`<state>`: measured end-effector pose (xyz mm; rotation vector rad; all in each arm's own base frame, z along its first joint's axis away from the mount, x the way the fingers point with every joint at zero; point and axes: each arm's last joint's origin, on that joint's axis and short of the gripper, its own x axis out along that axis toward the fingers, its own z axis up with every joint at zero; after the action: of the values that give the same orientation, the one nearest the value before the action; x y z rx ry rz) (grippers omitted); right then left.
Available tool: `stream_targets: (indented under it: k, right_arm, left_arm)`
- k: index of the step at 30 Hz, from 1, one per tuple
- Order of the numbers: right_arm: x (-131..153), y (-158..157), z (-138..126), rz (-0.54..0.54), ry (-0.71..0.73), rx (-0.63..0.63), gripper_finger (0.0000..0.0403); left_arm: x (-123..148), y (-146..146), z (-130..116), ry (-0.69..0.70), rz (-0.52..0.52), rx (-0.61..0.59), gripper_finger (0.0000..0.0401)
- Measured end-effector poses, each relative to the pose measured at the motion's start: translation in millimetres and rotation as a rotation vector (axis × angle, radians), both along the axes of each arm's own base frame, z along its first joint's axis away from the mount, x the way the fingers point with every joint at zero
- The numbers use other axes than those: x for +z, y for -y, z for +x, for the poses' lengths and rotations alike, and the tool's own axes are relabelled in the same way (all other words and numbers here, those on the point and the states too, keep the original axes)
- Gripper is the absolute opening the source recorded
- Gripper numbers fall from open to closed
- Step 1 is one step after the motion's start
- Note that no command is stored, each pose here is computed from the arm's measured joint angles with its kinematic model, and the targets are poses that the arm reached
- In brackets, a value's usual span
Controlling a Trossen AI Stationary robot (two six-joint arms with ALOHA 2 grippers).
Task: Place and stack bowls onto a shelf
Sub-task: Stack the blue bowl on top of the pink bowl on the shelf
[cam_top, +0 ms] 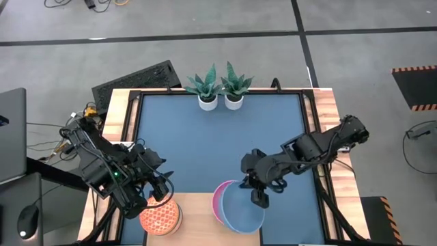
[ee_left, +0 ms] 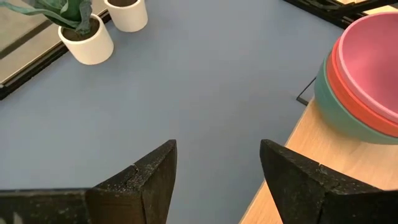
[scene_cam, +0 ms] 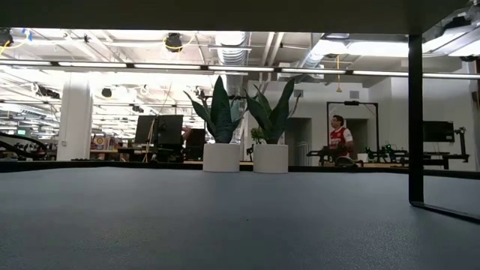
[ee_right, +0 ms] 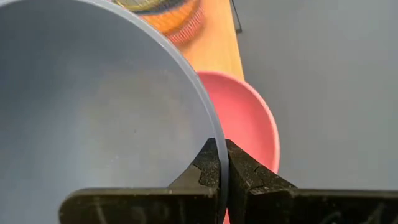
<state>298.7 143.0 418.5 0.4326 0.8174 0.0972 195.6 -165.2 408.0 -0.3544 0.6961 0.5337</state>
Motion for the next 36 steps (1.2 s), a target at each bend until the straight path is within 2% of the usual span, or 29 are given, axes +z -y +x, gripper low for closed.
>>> stream_targets:
  k: [6,13,19,27,36]
  right_arm:
    - [-6.9,6.8,-0.3,-0.008,-0.081,-0.047,0.0024]
    - [-8.0,15.8,2.3,-0.012,-0.097,-0.074,0.0024]
    - [-19.2,17.9,9.1,-0.004,-0.178,-0.057,0.0025]
    - [-41.1,15.8,24.2,0.001,-0.287,-0.028,0.0044]
    - [-42.2,15.0,25.3,0.027,-0.300,-0.010,0.0057]
  left_arm:
    - [0.1,0.0,0.1,0.003,0.001,0.001,0.0215]
    - [0.2,0.2,0.3,0.006,-0.001,0.002,0.0215]
    - [0.6,1.0,1.1,0.017,-0.012,0.003,0.0215]
    - [0.5,1.0,1.1,0.017,-0.011,0.004,0.0215]
    - [0.6,0.9,1.1,0.016,-0.010,0.002,0.0215]
